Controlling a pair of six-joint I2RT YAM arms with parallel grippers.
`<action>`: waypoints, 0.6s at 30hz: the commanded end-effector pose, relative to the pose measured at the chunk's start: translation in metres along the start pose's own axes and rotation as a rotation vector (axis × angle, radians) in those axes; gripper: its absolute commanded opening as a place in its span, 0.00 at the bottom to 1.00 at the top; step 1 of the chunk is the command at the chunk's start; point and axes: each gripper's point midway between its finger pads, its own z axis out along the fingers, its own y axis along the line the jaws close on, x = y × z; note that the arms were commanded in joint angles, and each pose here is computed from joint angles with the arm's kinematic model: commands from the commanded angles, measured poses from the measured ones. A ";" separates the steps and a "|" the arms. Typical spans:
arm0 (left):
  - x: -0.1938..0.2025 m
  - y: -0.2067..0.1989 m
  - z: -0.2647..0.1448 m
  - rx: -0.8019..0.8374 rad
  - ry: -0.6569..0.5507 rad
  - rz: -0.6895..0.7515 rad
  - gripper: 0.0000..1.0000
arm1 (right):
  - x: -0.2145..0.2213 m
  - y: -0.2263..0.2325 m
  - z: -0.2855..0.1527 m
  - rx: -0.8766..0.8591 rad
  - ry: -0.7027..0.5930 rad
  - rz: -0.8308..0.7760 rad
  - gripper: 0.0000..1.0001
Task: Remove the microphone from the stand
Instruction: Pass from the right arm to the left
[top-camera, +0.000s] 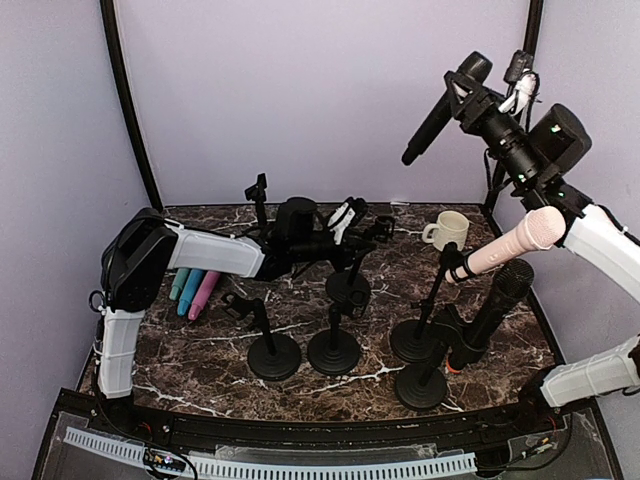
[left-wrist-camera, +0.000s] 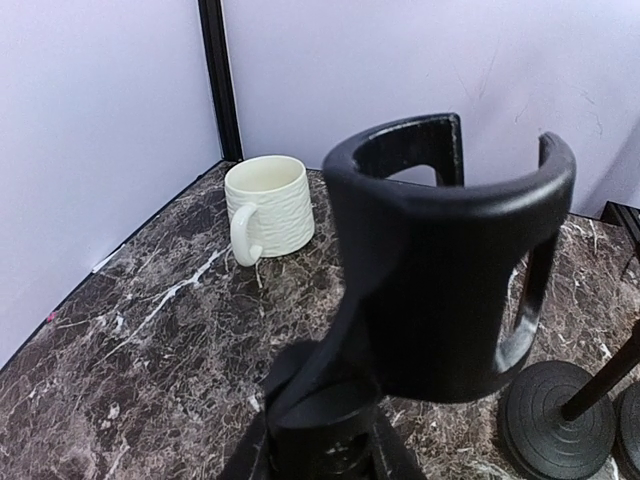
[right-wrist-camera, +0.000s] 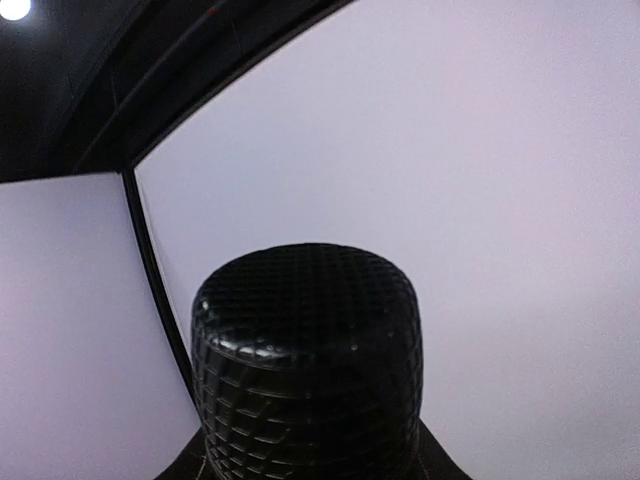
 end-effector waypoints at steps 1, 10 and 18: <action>0.055 -0.003 -0.003 0.001 0.174 -0.078 0.00 | -0.053 0.008 -0.008 -0.010 -0.167 -0.004 0.00; -0.007 -0.007 -0.009 0.039 -0.056 -0.246 0.00 | -0.026 -0.009 -0.017 0.051 -0.106 0.004 0.00; 0.008 -0.007 -0.018 0.036 -0.102 -0.282 0.15 | -0.014 -0.017 -0.020 0.056 -0.063 0.020 0.00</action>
